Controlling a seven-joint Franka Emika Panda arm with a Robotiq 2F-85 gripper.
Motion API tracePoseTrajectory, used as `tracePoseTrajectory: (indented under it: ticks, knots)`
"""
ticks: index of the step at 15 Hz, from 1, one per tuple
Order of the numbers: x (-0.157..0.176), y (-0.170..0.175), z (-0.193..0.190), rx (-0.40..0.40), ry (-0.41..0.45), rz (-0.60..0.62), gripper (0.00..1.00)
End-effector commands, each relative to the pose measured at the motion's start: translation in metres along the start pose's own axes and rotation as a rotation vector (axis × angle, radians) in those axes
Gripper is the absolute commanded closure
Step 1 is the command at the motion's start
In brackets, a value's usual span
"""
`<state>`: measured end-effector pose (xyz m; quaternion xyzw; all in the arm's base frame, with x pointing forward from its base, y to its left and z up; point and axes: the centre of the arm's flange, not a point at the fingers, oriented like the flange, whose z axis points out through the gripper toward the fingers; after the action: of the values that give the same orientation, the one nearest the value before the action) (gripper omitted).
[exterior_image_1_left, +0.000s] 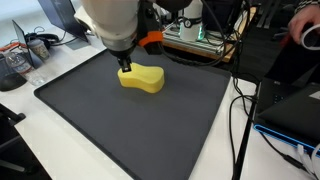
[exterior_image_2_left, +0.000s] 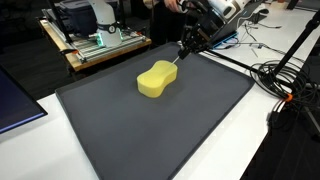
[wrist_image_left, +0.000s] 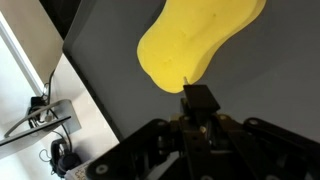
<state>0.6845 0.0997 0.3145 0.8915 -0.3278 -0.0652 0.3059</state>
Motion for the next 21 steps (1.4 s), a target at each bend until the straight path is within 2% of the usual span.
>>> tracePoseTrajectory:
  ticks: [1, 12, 17, 21]
  knots:
    - [0.048, 0.006, -0.012, 0.054, -0.111, -0.059, 0.97]
    - [0.135, 0.064, 0.005, 0.274, -0.24, -0.247, 0.97]
    - [0.168, 0.096, 0.041, 0.382, -0.339, -0.303, 0.97]
    - [0.182, 0.123, 0.067, 0.523, -0.412, -0.348, 0.97]
